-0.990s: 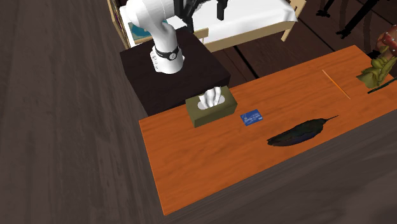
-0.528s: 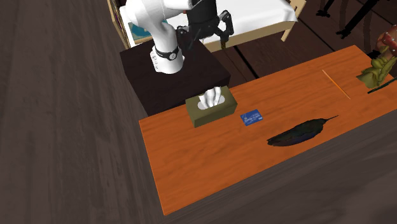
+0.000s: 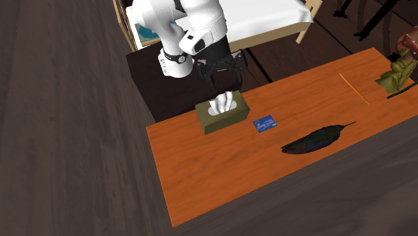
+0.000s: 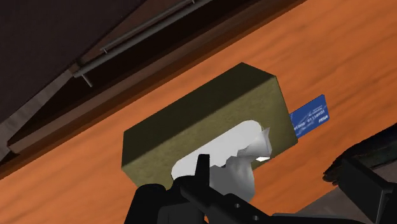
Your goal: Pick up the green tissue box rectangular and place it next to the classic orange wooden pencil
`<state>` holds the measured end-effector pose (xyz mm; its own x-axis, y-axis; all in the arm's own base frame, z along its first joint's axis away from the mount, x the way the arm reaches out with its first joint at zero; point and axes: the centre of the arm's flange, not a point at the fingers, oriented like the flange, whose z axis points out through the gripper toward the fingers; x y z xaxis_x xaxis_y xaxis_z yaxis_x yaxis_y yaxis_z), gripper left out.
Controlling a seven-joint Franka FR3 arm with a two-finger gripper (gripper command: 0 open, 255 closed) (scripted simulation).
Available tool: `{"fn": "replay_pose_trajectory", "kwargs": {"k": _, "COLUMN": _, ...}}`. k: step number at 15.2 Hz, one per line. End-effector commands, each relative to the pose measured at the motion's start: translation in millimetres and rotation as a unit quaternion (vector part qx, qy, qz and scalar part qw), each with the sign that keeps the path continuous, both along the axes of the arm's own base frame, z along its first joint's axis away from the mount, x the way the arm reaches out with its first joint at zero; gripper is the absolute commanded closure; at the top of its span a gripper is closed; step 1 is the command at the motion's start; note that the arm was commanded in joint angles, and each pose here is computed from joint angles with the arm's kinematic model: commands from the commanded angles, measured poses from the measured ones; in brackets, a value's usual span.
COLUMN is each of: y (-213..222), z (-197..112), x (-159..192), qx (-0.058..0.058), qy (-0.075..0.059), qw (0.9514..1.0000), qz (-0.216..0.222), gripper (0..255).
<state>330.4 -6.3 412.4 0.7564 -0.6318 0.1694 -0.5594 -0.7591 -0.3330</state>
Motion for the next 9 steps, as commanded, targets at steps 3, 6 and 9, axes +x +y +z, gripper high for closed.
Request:
{"fn": "replay_pose_trajectory", "kwargs": {"k": 3, "y": 1, "z": -26, "x": 7, "qx": 0.013, "qy": -0.007, "qw": 0.9995, "qz": -0.03, "gripper": 0}}
{"fn": "replay_pose_trajectory", "kwargs": {"k": 6, "y": 4, "z": -40, "x": 13, "qx": 0.013, "qy": -0.007, "qw": 0.9995, "qz": -0.03, "gripper": 0}}
{"fn": "replay_pose_trajectory", "kwargs": {"k": 9, "y": 6, "z": -53, "x": 18, "qx": 0.013, "qy": -0.007, "qw": 0.9995, "qz": -0.03, "gripper": 0}}
